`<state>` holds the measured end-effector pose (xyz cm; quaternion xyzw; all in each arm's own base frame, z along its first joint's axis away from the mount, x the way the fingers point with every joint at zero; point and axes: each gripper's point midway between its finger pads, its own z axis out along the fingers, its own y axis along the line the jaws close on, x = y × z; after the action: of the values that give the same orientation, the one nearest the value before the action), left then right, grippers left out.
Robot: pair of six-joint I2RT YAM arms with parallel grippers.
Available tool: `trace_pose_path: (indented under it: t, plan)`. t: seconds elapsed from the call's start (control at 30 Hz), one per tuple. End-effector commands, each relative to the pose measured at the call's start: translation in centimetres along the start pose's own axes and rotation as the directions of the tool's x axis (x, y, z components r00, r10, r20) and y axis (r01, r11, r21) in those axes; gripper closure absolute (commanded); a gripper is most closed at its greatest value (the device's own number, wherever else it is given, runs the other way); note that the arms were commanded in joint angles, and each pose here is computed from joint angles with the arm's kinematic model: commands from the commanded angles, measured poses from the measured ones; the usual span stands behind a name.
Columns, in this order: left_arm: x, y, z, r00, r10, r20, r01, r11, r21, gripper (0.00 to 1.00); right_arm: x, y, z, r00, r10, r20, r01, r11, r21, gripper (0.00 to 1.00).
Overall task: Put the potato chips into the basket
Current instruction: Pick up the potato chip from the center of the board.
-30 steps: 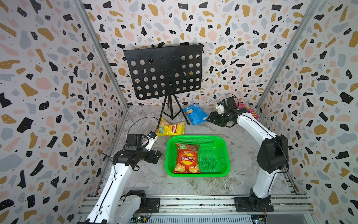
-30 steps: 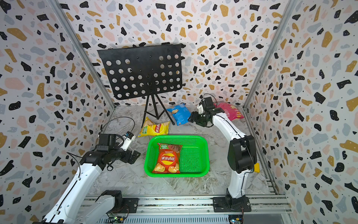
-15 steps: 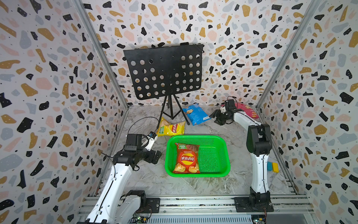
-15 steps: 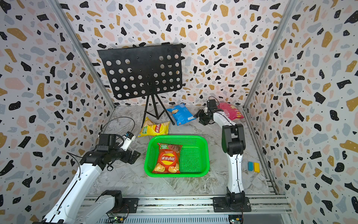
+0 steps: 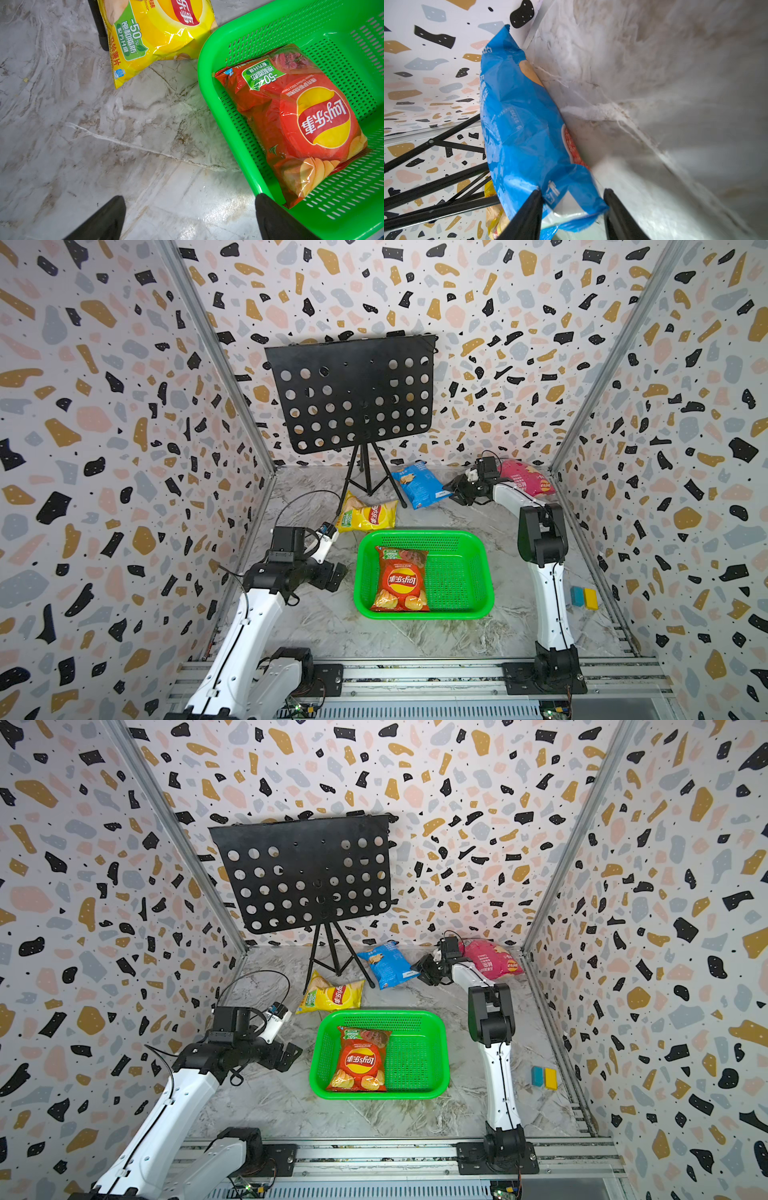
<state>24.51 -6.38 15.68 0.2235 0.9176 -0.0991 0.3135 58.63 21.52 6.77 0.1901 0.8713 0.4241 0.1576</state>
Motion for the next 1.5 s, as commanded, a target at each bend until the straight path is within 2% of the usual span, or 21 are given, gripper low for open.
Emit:
trace_pose_path:
  t: [0.0,0.13,0.27,0.33,0.5,0.57,0.67,0.9,1.03,1.13,1.33,1.47]
  plan:
    - [0.1,-0.1,0.0,1.0,0.009,0.01,-0.009,1.0,0.006,0.0,-1.0,3.8,-1.4,0.998,-0.055,0.032,0.058,0.995,-0.079,0.5]
    - [0.0,-0.1,-0.1,1.0,0.01,0.013,-0.01,1.0,0.006,0.0,-1.0,3.5,-0.9,0.999,-0.044,0.028,0.046,0.995,-0.084,0.41]
    - [0.1,-0.1,-0.1,1.0,0.01,0.012,-0.01,1.0,0.004,0.0,-1.1,3.2,-0.3,0.999,-0.028,0.025,0.03,0.995,-0.098,0.43]
    - [0.0,-0.1,-0.1,1.0,0.01,0.013,-0.01,1.0,0.003,0.0,-1.2,3.3,-0.2,0.999,-0.028,0.028,0.031,0.993,-0.112,0.54]
    - [0.1,-0.1,-0.1,1.0,0.01,0.011,-0.01,1.0,0.004,0.0,-1.1,4.6,-1.4,0.997,-0.056,0.045,0.062,0.989,-0.135,0.88]
    - [0.0,-0.1,-0.1,1.0,0.01,0.012,-0.01,1.0,0.005,0.0,-1.0,5.5,-2.4,0.995,-0.082,0.056,0.089,0.986,-0.141,0.95]
    - [0.1,-0.1,-0.1,1.0,0.01,0.012,-0.01,1.0,0.005,0.0,-0.6,7.0,-4.0,0.991,-0.113,0.069,0.122,0.981,-0.153,0.99]
    - [-0.3,0.2,-0.5,1.0,0.011,0.028,-0.011,1.0,-0.016,0.0,0.7,12.0,-9.7,0.976,-0.169,0.136,0.197,0.954,-0.226,1.0]
    - [-1.1,-1.2,-2.2,0.992,0.12,0.037,-0.121,0.992,0.042,0.0,1.5,15.1,-13.3,0.961,-0.209,0.179,0.251,0.932,-0.26,1.0]
    - [-2.8,-1.1,-4.1,0.981,0.184,0.053,-0.185,0.983,0.017,0.0,2.3,16.8,-15.9,0.951,-0.22,0.218,0.276,0.922,-0.273,1.0]
    - [-5.6,-2.6,-6.4,0.972,0.229,0.046,-0.232,0.97,0.075,0.0,4.0,19.0,-21.3,0.918,-0.239,0.316,0.325,0.91,-0.257,1.0]
    - [-7.1,-5.2,-7.5,0.941,0.336,0.049,-0.339,0.938,0.074,0.0,5.6,19.7,-24.3,0.903,-0.231,0.361,0.328,0.914,-0.237,1.0]
